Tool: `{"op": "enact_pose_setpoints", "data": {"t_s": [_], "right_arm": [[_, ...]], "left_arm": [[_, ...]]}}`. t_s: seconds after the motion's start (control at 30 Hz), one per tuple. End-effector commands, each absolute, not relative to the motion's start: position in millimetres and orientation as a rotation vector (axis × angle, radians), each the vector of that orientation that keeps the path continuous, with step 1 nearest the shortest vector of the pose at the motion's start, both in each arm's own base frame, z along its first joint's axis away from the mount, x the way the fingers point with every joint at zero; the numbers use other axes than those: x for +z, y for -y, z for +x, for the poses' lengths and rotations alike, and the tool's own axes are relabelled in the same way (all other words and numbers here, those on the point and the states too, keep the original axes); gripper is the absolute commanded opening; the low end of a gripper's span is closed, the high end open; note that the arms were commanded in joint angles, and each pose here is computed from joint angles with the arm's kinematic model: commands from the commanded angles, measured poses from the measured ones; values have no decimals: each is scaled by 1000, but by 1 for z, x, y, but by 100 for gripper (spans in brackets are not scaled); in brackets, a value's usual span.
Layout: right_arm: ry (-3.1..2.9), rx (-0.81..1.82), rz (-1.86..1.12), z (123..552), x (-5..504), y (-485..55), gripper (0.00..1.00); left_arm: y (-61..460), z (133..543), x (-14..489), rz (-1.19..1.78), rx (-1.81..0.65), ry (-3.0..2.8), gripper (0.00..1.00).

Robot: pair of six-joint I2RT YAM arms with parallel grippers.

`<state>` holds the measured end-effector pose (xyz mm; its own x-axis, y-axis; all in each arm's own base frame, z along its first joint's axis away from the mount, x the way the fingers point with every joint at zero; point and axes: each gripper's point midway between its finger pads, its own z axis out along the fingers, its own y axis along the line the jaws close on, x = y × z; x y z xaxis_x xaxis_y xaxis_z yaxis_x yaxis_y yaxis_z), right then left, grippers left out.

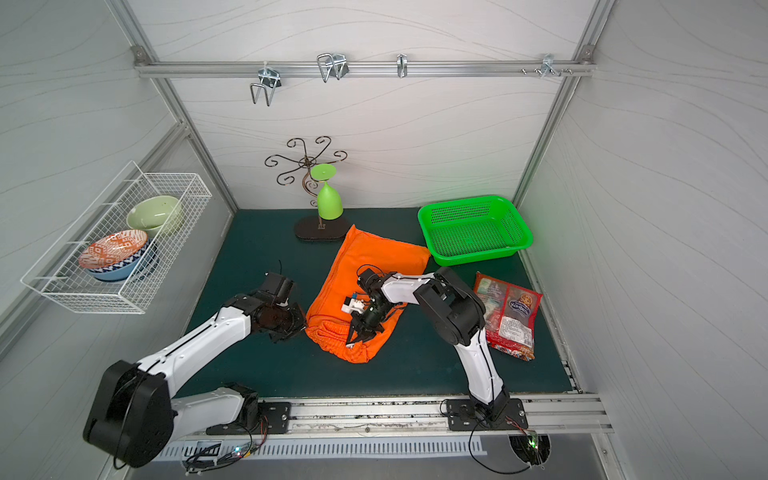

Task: Roll up the shorts
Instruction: Roll the shorts at the center of the board.

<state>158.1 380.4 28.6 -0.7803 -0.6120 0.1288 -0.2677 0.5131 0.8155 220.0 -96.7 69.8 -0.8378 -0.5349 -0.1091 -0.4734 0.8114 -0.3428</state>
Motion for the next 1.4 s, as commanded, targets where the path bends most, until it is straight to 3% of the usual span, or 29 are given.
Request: {"op": "enact_pose_setpoints", "data": {"t_s": [0.0, 0.43, 0.87, 1.07, 1.2, 1.37], "right_arm": [[2411, -1094, 676, 168, 1, -375, 16], [2421, -1092, 666, 175, -2, -377, 19], [2428, -1097, 652, 178, -4, -372, 23], [2440, -1097, 653, 181, 0, -369, 24], [2441, -1087, 629, 182, -6, -367, 24], [2445, -1090, 614, 184, -9, -367, 25]], "left_arm": [[89, 214, 92, -726, -444, -2740, 32], [183, 209, 117, -367, -988, -2655, 22], [185, 237, 76, -439, -866, -2684, 14], [183, 243, 98, -412, -875, -2619, 16], [183, 233, 123, -347, -899, -2618, 23], [182, 203, 113, -315, -927, -2727, 22]]}}
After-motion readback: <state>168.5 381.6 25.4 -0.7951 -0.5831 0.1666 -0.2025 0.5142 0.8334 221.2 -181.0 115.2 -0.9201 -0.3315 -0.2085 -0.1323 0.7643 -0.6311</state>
